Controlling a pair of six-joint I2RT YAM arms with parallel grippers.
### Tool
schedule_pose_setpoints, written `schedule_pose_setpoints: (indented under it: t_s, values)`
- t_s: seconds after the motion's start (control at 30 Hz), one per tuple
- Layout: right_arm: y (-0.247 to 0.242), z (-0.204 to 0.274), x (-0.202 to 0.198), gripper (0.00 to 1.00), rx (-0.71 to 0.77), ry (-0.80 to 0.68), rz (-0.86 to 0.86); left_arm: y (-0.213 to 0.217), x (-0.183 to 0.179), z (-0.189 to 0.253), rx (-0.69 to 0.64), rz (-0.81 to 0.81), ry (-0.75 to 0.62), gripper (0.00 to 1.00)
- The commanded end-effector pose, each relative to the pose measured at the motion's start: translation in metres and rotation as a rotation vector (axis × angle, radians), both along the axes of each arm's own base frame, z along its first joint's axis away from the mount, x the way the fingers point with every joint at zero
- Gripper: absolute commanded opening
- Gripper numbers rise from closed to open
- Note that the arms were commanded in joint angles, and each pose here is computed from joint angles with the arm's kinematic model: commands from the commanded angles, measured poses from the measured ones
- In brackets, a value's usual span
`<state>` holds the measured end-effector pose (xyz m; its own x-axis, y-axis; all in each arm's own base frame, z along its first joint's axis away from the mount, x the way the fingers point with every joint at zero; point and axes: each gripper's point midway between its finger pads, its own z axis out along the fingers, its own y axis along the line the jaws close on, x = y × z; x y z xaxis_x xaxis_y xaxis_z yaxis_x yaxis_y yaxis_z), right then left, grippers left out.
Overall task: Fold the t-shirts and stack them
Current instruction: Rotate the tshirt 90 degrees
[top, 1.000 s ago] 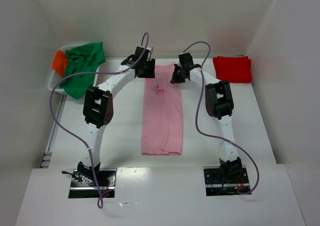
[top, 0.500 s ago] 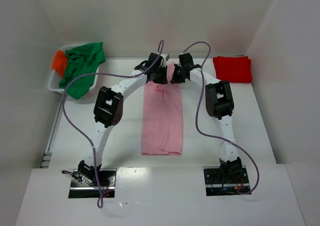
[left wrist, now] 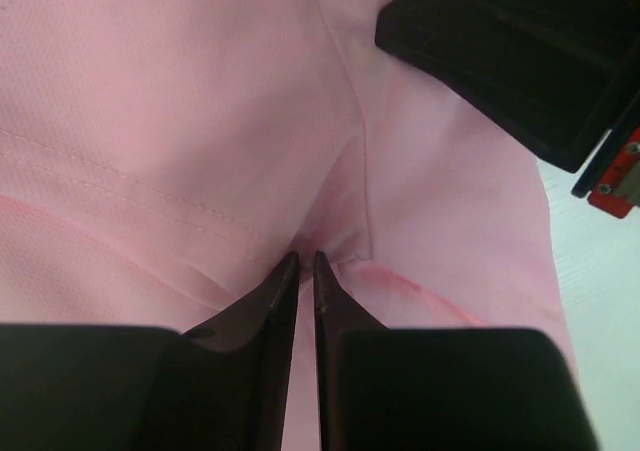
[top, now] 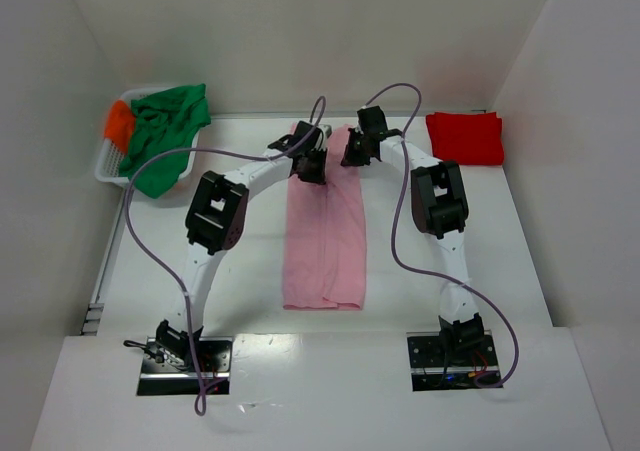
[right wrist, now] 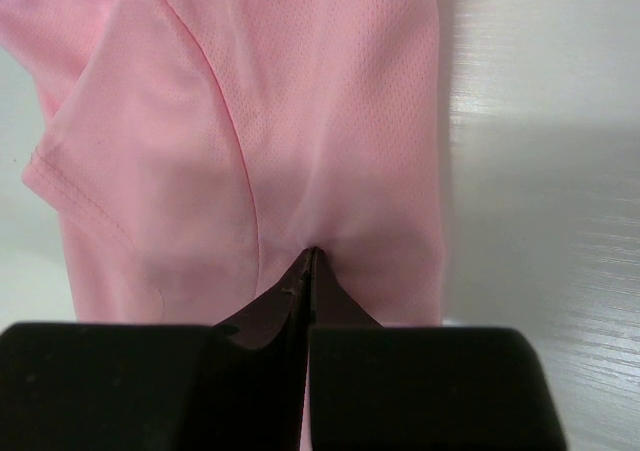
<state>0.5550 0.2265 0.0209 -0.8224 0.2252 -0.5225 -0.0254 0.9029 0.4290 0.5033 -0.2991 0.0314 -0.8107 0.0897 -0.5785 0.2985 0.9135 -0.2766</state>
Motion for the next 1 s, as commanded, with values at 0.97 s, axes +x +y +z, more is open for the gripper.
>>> schedule_pose_setpoints:
  t_s: [0.97]
  values:
    - [-0.018, -0.031, -0.027, 0.0, -0.087, 0.103, 0.003, 0.069, 0.089, 0.038, -0.07, 0.348, -0.172, 0.21]
